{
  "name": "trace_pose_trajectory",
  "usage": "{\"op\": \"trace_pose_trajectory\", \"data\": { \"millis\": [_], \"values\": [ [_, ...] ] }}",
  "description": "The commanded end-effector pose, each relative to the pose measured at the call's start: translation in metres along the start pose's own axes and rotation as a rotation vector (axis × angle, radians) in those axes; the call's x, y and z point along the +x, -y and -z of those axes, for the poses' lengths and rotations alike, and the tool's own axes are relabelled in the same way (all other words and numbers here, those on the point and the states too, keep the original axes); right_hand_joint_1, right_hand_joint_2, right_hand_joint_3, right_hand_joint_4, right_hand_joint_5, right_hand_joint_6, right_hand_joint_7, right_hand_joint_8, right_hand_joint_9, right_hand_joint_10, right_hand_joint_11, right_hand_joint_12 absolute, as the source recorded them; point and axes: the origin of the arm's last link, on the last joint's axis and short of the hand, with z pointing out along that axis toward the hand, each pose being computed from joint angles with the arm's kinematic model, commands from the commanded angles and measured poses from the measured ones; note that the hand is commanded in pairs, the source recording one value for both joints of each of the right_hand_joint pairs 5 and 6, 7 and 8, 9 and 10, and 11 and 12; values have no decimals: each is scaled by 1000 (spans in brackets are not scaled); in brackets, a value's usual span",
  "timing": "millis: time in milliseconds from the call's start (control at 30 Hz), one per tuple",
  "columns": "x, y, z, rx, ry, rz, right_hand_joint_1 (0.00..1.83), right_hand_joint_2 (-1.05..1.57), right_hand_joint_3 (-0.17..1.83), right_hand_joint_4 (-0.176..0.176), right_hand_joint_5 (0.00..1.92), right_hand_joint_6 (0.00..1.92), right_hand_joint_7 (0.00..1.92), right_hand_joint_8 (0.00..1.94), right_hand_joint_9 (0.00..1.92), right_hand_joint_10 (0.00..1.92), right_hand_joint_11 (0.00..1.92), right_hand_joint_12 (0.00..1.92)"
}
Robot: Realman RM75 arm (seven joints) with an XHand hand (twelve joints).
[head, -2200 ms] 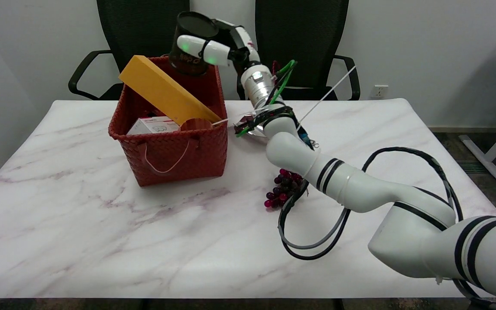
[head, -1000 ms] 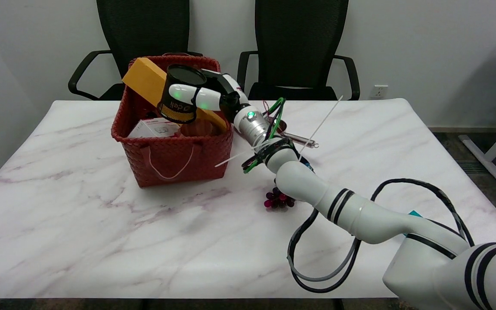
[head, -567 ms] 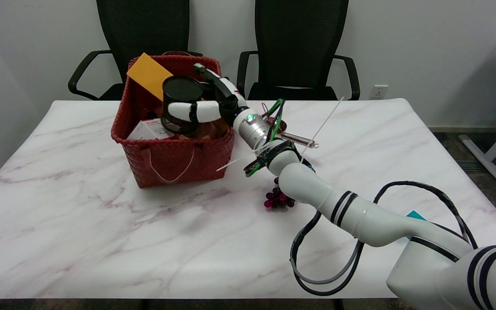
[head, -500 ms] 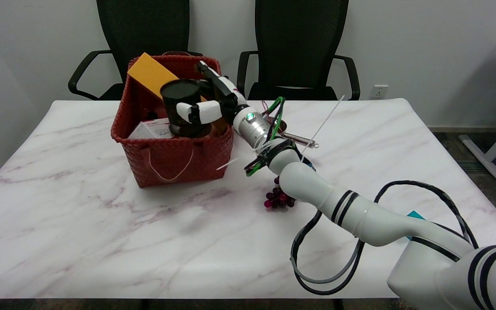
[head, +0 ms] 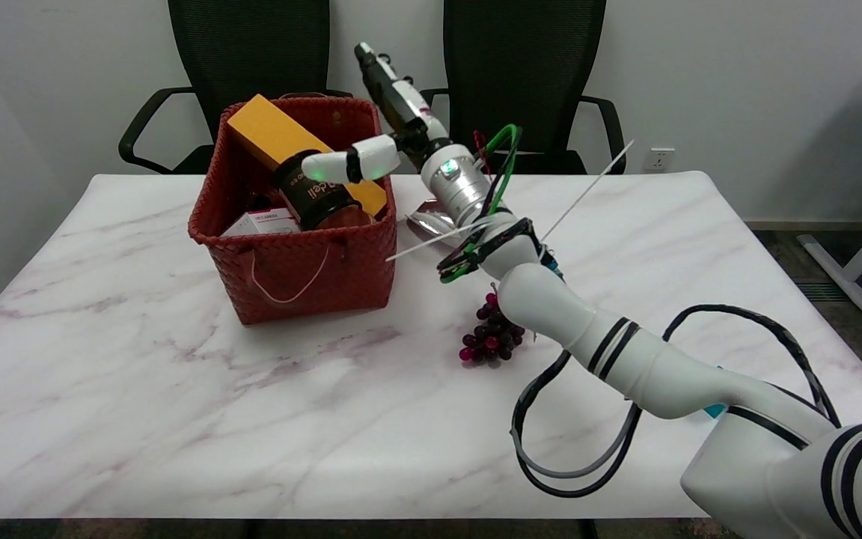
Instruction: Place the grapes into the brown storage basket.
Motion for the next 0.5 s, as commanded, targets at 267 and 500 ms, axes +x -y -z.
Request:
{"op": "trace_pose_trajectory", "data": {
  "millis": [267,500],
  "values": [
    [118,16,42,42,-417,537,1165,426,597,0,34,34,136,136,94,94,0,0],
    [155,-8,93,-77,-533,736,1179,610,757,0,126,126,228,228,172,172,0,0]
  ]
}}
